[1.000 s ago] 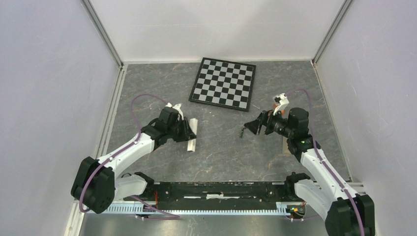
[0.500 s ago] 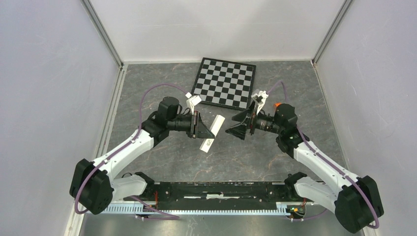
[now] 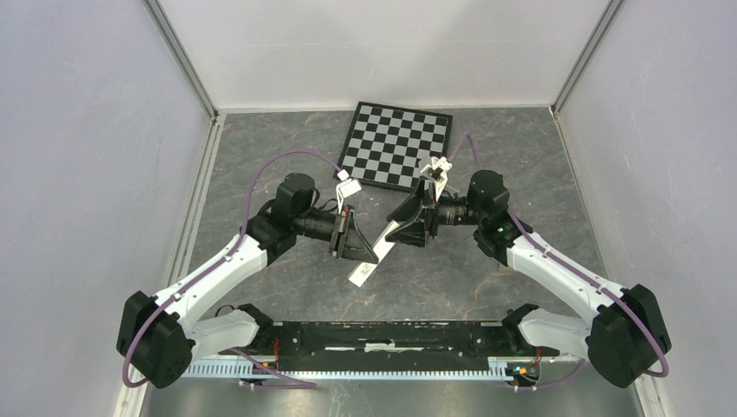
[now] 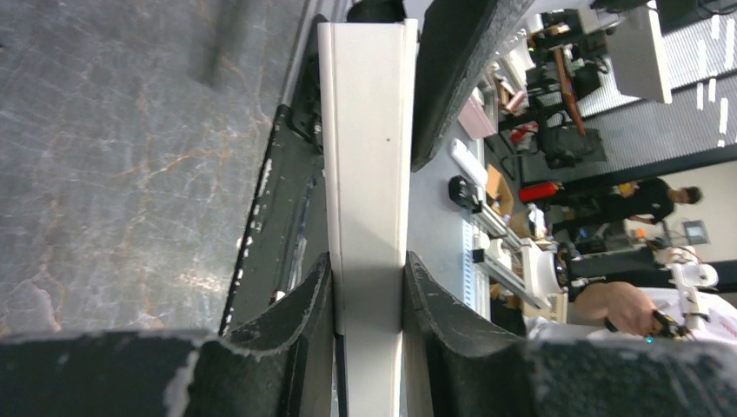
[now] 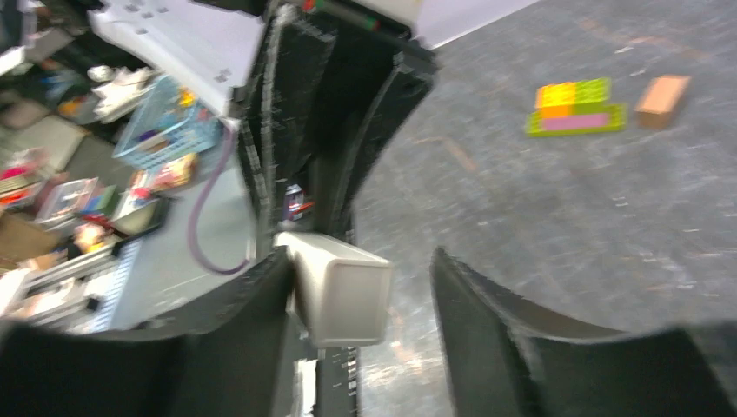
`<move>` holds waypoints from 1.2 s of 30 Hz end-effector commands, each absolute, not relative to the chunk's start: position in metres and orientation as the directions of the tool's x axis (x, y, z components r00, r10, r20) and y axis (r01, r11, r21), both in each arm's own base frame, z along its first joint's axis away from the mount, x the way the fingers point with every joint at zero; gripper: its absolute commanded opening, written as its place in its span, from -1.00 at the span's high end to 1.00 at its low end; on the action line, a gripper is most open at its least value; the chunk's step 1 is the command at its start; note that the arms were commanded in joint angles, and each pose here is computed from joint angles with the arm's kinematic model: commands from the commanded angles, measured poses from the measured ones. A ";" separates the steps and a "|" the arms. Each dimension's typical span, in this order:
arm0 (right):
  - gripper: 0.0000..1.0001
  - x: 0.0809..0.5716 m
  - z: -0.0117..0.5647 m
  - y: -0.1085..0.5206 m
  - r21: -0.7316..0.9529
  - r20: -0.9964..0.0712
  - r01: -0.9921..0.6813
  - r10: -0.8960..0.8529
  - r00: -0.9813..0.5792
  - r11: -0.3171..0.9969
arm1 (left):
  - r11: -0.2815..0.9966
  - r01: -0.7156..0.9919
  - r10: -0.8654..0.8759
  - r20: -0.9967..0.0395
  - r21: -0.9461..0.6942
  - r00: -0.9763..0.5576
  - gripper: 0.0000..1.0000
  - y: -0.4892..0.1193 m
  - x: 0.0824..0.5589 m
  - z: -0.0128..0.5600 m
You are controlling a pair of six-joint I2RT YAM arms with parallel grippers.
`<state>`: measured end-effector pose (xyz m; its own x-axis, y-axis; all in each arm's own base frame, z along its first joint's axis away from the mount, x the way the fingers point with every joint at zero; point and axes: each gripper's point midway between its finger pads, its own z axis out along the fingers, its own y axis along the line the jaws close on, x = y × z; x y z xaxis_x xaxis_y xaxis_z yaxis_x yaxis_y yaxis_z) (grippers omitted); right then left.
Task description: Load the batteries into the remote control
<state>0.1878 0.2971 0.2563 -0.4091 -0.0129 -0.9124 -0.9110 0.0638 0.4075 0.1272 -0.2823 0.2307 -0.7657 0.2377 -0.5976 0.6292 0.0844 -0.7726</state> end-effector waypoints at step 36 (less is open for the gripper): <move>1.00 0.247 0.309 0.220 0.964 -0.070 -0.218 0.644 -0.762 -0.153 | 0.421 0.907 -0.222 -0.968 0.017 0.121 -0.87 -0.254 0.207 0.332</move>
<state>0.2517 0.2238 0.2738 -0.7482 0.6376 -0.1834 -0.2236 0.0179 0.9745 0.1864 -0.2571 0.2994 -0.1017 -0.1853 -0.9774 0.9282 0.3359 -0.1603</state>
